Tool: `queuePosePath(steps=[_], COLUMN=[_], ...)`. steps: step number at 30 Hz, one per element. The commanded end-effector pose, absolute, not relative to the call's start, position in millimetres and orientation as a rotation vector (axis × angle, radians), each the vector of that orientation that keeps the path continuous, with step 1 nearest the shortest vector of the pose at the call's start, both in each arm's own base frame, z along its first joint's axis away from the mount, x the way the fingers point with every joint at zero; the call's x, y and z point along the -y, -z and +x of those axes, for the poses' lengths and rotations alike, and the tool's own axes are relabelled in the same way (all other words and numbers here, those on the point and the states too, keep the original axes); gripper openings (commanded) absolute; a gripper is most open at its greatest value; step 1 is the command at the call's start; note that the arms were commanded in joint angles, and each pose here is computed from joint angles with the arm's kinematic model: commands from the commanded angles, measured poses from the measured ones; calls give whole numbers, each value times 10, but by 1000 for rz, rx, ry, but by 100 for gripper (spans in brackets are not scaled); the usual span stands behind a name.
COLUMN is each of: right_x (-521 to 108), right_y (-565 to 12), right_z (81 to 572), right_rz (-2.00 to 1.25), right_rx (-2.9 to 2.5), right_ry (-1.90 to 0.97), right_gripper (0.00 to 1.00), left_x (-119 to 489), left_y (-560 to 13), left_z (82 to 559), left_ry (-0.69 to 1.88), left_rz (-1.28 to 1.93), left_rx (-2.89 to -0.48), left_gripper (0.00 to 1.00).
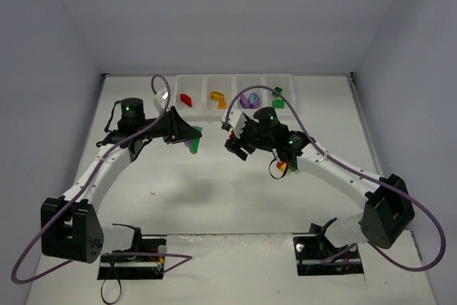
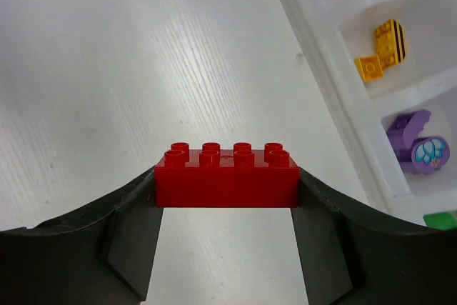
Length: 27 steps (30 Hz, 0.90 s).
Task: Sort the legos into containers by color
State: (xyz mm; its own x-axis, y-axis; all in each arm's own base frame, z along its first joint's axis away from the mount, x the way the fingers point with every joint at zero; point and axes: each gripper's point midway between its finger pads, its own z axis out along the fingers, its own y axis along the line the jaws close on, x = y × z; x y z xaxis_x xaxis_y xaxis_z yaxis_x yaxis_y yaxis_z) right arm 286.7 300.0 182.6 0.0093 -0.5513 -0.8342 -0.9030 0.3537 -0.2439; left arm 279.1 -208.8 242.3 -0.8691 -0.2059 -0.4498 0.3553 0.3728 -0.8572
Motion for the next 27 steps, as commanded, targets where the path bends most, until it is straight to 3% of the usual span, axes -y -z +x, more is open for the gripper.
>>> queuePosePath(steps=[1, 7, 16, 27], right_x=[-2918, -3044, -3661, -4298], right_y=[-2049, -2109, -2321, -2104], right_z=[2948, 3185, 4176, 5169], right_rz=[-1245, -1182, -1064, -1062], right_rx=[-1629, -1616, -1566, -1476], right_ry=[-434, -465, -460, -402], right_gripper=[0, 1, 4, 9], left_x=[2104, 1981, 1331, 1198], left_y=[-2779, -2784, -2654, -2509], left_z=[2814, 2869, 3010, 2823], left_ry=[1517, 1449, 1033, 961], left_rz=[276, 220, -120, -280], left_rx=[-2019, -2039, -2082, -2098], left_gripper=[0, 0, 0, 0])
